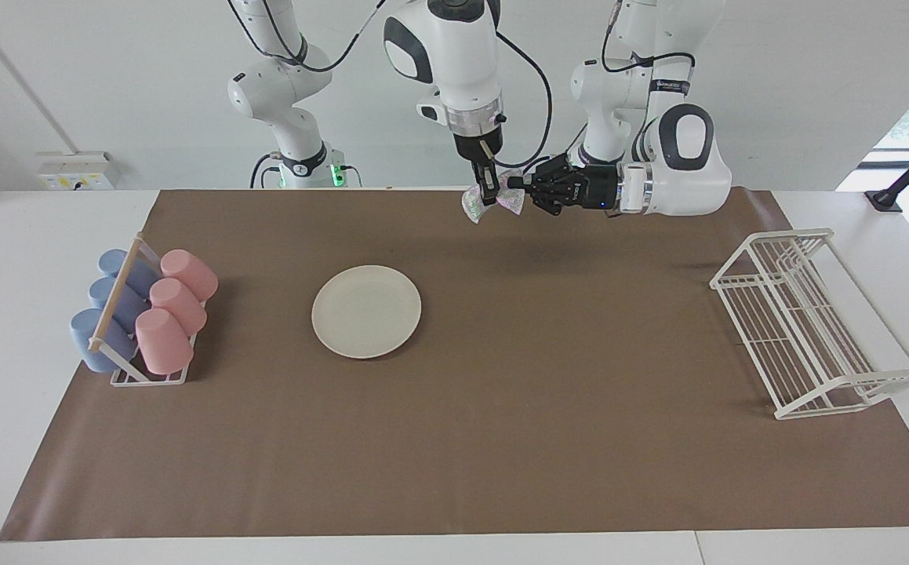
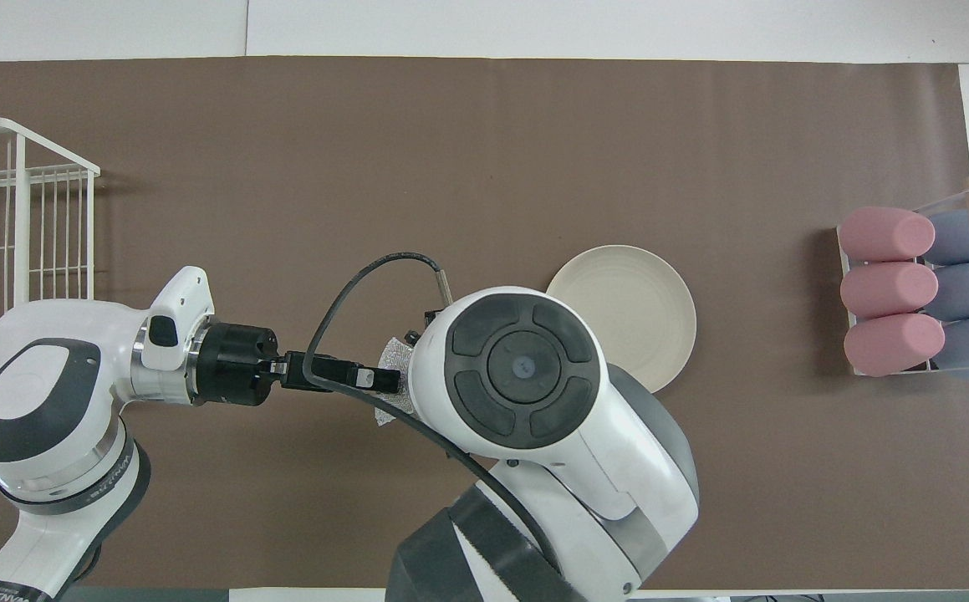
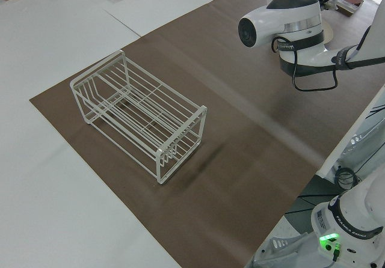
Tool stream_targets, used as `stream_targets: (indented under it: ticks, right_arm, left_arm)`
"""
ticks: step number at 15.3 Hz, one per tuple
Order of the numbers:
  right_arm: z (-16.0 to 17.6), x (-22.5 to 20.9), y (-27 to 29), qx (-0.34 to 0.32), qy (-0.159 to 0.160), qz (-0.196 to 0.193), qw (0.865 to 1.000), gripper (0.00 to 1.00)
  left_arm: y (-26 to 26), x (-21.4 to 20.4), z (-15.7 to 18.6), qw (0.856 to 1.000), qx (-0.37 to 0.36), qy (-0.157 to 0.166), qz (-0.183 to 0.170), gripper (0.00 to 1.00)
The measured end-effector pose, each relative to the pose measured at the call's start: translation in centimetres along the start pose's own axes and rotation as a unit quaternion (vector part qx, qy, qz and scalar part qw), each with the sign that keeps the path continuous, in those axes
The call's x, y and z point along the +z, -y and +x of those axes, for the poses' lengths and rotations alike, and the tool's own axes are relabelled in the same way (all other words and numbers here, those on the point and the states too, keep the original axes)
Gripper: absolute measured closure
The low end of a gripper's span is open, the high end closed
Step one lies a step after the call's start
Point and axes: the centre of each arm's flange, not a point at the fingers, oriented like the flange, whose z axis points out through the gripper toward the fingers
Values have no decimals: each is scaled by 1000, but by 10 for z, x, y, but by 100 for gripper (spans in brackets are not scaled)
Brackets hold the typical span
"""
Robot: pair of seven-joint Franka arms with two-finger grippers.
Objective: Wipe plate with sponge
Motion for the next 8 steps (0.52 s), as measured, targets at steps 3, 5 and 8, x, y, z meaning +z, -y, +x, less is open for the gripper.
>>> stream_targets:
  ticks: [3, 5, 8]
  right_arm:
    - [14, -1, 6, 13, -6, -8, 1000, 89]
    - [34, -3, 17, 31, -8, -9, 999, 89]
    - [90, 7, 34, 45, -17, -20, 999, 89]
  left_arm:
    - [0, -1, 0, 1000, -8, -1, 0, 46]
    - [0, -3, 1, 1000, -10, -4, 0, 25]
    - [0, -15, 2, 1000, -22, -11, 6, 0]
